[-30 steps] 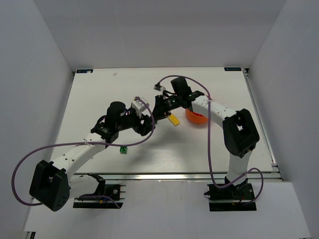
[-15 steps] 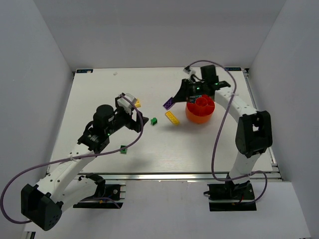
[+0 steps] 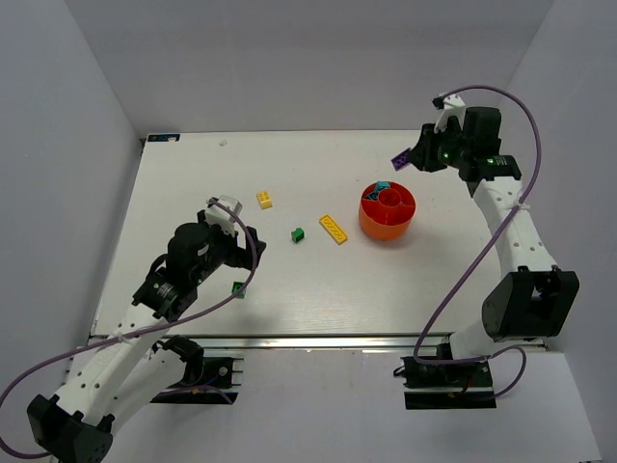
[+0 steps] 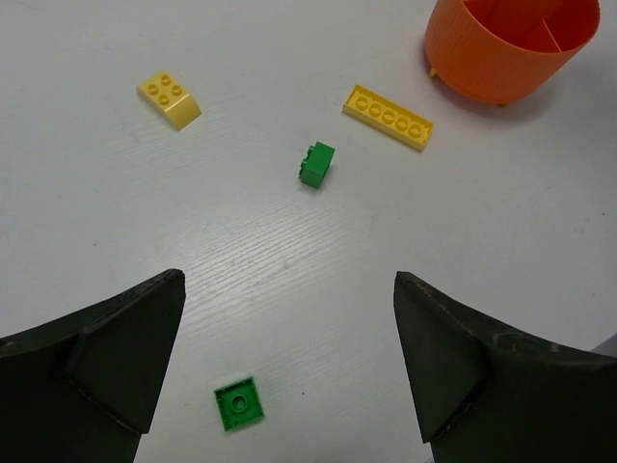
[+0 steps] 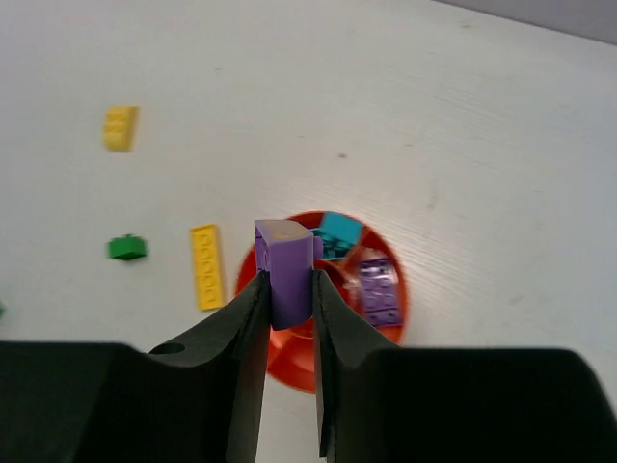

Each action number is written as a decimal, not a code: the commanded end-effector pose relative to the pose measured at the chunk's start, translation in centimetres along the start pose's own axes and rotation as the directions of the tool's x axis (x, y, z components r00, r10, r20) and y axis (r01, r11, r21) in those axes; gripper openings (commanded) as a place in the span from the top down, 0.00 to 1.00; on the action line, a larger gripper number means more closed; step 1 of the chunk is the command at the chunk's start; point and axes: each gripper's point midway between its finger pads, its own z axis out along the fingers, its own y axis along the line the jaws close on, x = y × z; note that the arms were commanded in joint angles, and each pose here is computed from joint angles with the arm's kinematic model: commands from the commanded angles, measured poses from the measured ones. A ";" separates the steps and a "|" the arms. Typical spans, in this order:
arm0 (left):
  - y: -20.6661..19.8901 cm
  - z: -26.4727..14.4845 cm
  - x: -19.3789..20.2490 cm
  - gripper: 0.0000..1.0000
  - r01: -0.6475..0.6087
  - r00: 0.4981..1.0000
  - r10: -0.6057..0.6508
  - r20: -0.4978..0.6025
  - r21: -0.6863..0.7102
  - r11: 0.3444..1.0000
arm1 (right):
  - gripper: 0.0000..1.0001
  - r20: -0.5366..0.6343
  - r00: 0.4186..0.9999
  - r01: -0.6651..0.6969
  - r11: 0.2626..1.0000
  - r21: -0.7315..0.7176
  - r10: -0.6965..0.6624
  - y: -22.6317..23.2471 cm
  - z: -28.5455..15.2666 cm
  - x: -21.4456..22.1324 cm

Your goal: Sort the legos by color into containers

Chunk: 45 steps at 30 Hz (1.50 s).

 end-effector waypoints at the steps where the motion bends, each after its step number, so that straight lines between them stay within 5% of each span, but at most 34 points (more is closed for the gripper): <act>1: 1.2 -1.0 -0.4 0.02 0.019 0.999 -0.016 0.035 -0.067 0.998 | 1.00 -0.039 0.994 0.104 0.962 0.252 -0.097 -5.4 -0.9 0.6; 11: 1.1 -1.7 -0.9 0.02 0.011 0.998 -0.007 0.061 -0.070 0.998 | 1.00 -0.157 0.985 0.129 0.925 0.358 -0.077 -10.3 1.1 4.4; 25: 1.1 -1.5 -0.6 0.02 0.007 0.999 -0.004 0.046 -0.065 0.998 | 1.00 -0.265 0.964 0.081 0.963 0.256 -0.011 -10.3 5.1 8.7; 45: 1.1 -1.4 -0.5 0.02 0.005 0.999 -0.002 0.043 -0.066 0.998 | 1.00 -0.170 0.983 0.117 0.954 0.276 -0.072 -8.8 2.3 5.7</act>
